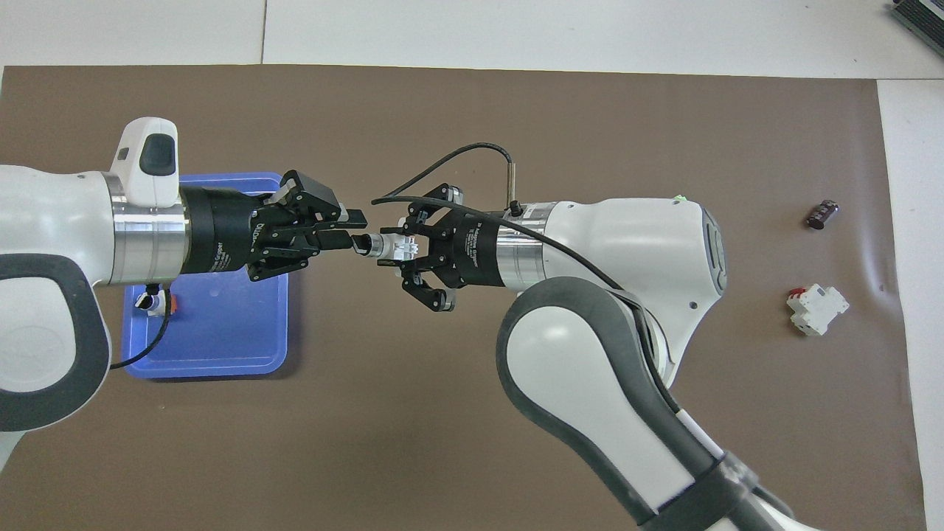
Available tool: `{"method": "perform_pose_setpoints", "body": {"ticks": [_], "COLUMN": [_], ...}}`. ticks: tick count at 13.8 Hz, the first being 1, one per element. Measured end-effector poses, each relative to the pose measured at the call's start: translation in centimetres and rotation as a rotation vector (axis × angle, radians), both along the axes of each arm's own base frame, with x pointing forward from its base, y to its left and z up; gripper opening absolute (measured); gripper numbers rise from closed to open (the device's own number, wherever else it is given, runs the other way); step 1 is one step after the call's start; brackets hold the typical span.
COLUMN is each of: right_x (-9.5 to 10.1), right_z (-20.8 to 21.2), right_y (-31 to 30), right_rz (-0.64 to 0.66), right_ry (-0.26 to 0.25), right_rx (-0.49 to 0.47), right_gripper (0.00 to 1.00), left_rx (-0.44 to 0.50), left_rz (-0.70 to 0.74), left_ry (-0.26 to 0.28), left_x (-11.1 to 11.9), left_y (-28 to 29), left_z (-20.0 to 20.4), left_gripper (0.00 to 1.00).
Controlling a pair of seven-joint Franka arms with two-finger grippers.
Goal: Turn and place switch with both arms
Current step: 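Bring the left gripper to the switch held by the right gripper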
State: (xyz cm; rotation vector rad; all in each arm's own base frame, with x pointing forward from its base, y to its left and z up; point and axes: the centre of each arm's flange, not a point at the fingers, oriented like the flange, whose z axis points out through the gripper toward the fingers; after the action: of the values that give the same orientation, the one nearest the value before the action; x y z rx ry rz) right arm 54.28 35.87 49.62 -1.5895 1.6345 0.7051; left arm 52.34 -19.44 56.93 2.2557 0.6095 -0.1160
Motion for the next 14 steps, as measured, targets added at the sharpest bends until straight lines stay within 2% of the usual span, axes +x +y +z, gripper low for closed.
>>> {"method": "perform_pose_setpoints", "body": {"ticks": [14], "right_x": [0.0], "right_z": [0.1], "right_y": [0.1], "right_rz": [-0.004], "right_ry": [0.004], "right_rx": [0.004], "right_gripper": [0.33], "left_rx": [0.002], "left_rz": [-0.035], "left_ry": [0.007], "left_x": [-0.3], "left_y": [-0.2], "left_z": [-0.2], "left_gripper": [0.30]}}
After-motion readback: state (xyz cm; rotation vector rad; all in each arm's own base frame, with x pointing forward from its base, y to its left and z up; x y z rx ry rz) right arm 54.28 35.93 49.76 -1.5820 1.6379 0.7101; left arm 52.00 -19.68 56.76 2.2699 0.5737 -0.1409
